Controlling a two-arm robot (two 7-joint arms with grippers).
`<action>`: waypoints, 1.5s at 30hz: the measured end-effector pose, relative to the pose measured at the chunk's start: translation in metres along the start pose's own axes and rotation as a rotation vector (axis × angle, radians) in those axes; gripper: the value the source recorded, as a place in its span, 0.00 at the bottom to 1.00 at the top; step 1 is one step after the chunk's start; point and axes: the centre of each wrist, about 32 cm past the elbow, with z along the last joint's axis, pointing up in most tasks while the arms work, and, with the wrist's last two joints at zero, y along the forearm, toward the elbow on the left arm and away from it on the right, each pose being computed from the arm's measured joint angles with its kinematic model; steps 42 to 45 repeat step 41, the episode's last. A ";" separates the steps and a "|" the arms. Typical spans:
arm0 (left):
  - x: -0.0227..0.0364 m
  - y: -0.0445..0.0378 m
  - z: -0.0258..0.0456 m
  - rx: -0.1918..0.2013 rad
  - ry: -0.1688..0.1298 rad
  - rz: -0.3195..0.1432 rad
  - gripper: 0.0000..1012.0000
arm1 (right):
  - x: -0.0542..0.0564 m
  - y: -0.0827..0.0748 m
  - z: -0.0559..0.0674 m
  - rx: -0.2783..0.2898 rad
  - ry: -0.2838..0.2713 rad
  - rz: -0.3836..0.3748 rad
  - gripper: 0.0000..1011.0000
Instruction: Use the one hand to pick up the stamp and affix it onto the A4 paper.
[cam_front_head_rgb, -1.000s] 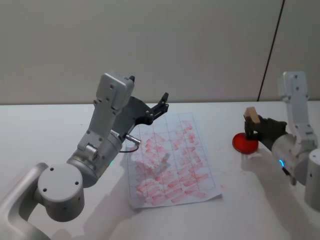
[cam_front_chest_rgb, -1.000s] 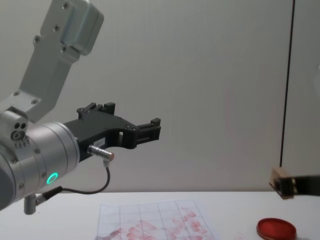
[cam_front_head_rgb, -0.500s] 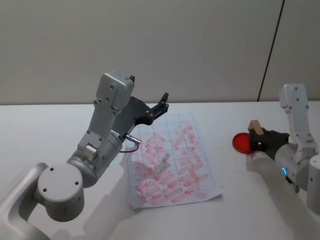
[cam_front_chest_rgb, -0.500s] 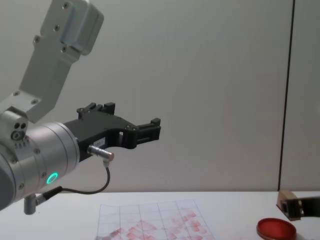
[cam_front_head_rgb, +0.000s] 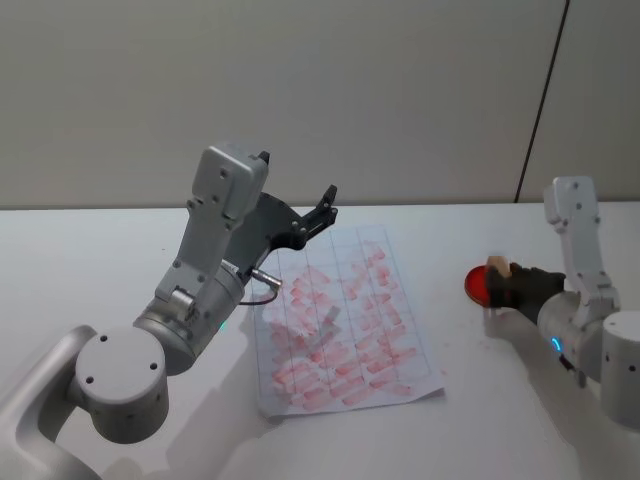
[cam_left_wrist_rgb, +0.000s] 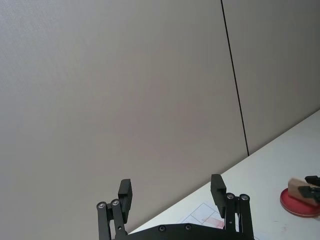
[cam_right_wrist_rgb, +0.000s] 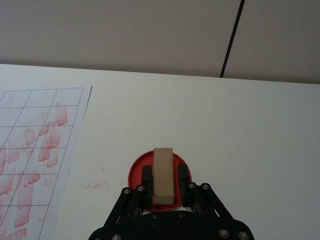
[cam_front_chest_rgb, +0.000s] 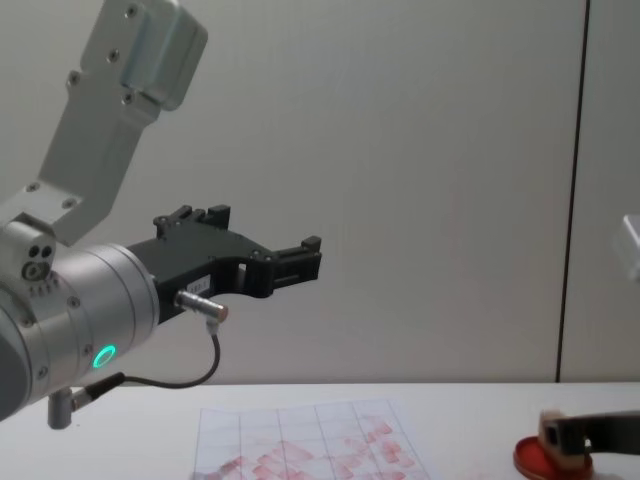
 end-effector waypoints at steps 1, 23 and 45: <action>0.0000 0.0000 0.0000 0.000 0.000 0.000 0.99 | 0.000 0.001 0.000 0.000 0.000 0.001 0.29; 0.0000 0.0000 0.0000 0.000 0.000 0.000 0.99 | 0.001 -0.007 0.001 0.132 -0.042 0.016 0.95; 0.0000 0.0000 0.0000 0.000 0.000 0.000 0.99 | 0.018 -0.040 0.001 0.392 -0.138 0.024 0.99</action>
